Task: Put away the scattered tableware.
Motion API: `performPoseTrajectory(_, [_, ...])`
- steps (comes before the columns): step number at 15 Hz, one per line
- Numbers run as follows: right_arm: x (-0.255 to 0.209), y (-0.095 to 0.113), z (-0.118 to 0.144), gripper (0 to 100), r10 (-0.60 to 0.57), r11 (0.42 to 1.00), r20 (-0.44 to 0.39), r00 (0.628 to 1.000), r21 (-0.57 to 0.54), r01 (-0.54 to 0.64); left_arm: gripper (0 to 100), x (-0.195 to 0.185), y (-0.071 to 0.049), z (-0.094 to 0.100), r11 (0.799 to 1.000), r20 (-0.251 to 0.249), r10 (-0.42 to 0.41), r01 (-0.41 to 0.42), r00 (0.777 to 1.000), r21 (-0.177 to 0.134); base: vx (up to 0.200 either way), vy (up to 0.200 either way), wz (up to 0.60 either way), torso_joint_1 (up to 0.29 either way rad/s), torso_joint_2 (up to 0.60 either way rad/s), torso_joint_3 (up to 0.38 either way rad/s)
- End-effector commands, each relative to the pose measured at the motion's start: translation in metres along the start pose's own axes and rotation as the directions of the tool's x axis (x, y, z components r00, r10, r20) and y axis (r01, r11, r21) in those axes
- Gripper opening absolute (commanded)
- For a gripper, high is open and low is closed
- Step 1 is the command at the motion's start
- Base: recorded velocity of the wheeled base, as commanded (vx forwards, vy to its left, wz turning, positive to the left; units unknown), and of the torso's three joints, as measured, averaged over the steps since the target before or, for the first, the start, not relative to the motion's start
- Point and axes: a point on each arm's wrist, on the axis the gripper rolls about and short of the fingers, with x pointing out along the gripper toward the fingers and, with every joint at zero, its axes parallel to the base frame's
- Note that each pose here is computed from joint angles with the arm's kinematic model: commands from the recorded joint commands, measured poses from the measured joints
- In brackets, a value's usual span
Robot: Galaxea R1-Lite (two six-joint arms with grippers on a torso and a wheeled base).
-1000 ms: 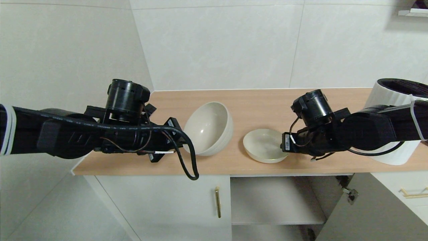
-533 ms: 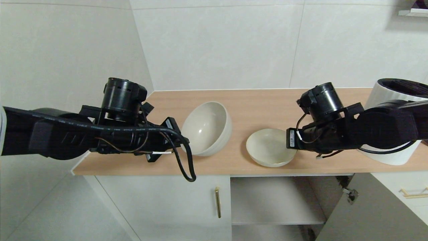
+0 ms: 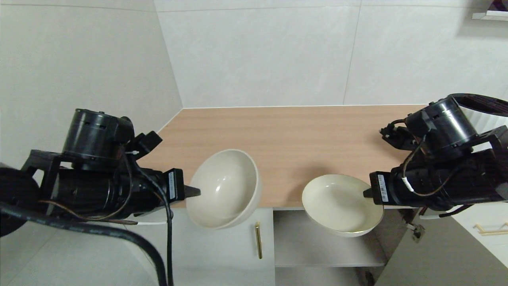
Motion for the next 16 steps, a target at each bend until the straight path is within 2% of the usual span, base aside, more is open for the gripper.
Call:
performPoseTrajectory(1, [-0.009, -0.003, -0.008, 0, 0.005, 1.000, -0.002, 1.000, -0.006, -0.005, 0, -0.021, 0.001, -0.010, 0.999, 0.013, 0.000, 0.000, 1.000, 0.033, 0.000, 0.000, 0.00, 0.000, 0.00, 0.000])
performPoseTrajectory(5, [0.002, -0.003, -0.012, 0, -0.014, 1.000, -0.036, 0.999, -0.014, 0.014, 0, -0.022, 0.002, -0.014, 0.999, -0.009, 0.008, -0.008, 1.000, 0.046, 0.000, 0.000, 0.00, 0.000, 0.00, 0.000])
performPoseTrajectory(7, [0.001, -0.003, -0.012, 0, -0.017, 1.000, -0.033, 0.999, -0.014, 0.016, 0, -0.016, 0.003, -0.015, 0.999, -0.027, 0.017, -0.015, 0.999, 0.043, -0.200, 0.000, 0.00, 0.002, 0.00, 0.002])
performPoseTrajectory(10, [0.004, -0.003, -0.012, 0, -0.019, 1.000, -0.039, 0.999, -0.014, 0.019, 0, -0.017, 0.003, -0.015, 0.999, -0.026, 0.016, -0.015, 1.000, 0.043, -0.200, 0.000, 0.00, 0.006, 0.00, 0.002])
performPoseTrajectory(16, [0.013, -0.002, -0.012, 0, -0.025, 1.000, -0.041, 0.999, -0.013, 0.024, 0, -0.016, 0.003, -0.015, 0.999, -0.027, 0.017, -0.015, 0.999, 0.043, 0.000, 0.000, 0.00, 0.000, 0.00, 0.000])
